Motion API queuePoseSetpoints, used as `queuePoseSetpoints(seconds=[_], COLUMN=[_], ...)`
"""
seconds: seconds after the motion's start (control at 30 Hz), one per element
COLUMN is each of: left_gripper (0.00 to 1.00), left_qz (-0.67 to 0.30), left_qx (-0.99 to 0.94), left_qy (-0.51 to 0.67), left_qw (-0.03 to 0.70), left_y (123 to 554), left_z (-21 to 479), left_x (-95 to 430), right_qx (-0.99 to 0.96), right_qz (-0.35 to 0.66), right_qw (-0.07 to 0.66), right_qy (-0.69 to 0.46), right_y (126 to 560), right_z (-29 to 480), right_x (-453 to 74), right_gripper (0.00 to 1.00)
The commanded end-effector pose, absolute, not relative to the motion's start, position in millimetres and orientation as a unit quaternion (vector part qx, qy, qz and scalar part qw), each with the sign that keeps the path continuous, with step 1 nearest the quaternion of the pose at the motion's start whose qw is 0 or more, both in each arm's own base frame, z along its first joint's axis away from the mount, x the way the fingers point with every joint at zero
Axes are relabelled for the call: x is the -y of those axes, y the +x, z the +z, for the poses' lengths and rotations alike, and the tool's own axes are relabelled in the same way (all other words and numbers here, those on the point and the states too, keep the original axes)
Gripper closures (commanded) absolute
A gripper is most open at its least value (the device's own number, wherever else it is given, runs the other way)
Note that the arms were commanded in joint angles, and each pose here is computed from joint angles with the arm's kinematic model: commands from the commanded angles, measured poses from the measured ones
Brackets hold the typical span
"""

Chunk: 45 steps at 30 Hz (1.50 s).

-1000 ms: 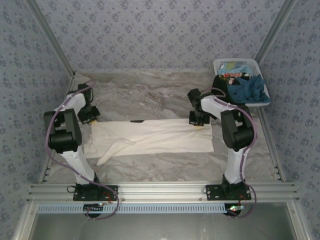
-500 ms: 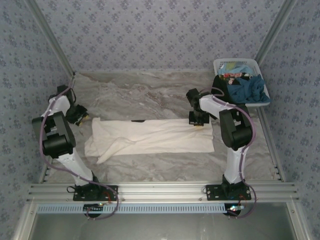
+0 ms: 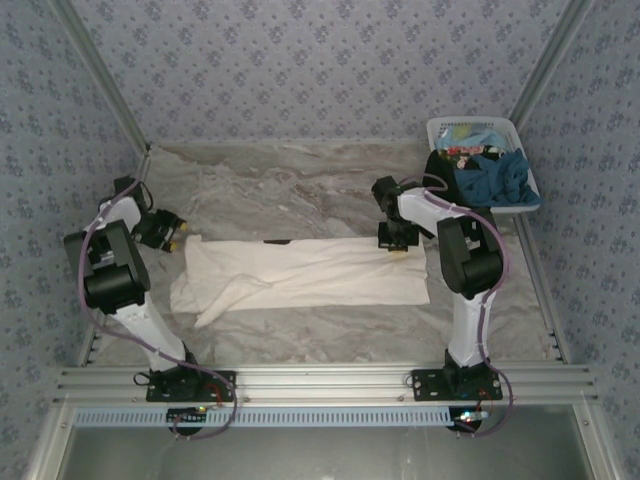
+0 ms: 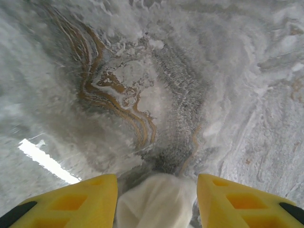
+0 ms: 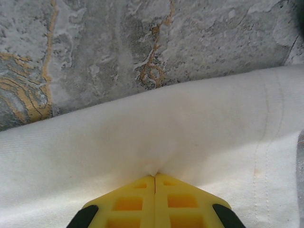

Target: Fold and stack the t-shirts

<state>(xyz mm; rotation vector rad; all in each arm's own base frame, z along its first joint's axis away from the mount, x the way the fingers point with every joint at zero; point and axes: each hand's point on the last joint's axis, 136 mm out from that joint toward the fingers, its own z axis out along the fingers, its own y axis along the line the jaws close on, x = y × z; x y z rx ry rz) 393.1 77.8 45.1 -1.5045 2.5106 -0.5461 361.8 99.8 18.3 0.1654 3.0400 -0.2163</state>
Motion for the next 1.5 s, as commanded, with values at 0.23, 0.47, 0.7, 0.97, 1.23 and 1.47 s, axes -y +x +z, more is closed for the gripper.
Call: queuePoseSetpoints(seconds=[0.23, 0.47, 0.7, 0.97, 1.23, 1.47], left_gripper=[0.5, 0.46, 0.46, 0.5, 0.53, 0.47], left_qz=[-0.177, -0.082, 0.053, 0.138, 0.172, 0.132], left_qx=[-0.866, -0.951, -0.989, -0.987, -0.984, -0.987], left_qy=[-0.465, -0.293, -0.132, -0.063, -0.042, -0.007], left_qw=[0.05, 0.059, 0.046, 0.049, 0.037, 0.095], left_y=[407, 405, 393, 392, 388, 404], left_z=[26, 43, 47, 52, 45, 61], left_x=[-52, -41, -34, -41, -40, -16], right_qx=[-0.993, -0.993, -0.993, -0.993, -0.994, -0.994], right_qz=[-0.107, -0.107, -0.105, -0.102, -0.098, -0.097], right_qw=[-0.003, -0.007, -0.007, -0.007, -0.007, -0.008], right_qy=[0.052, 0.053, 0.051, 0.05, 0.051, 0.051], right_y=[345, 343, 343, 343, 345, 345], right_z=[-5, -6, -6, -5, -6, -6], right_x=[-84, -84, -84, -85, -87, -87], right_gripper=[1.0, 1.0, 1.0, 1.0, 0.99, 0.98])
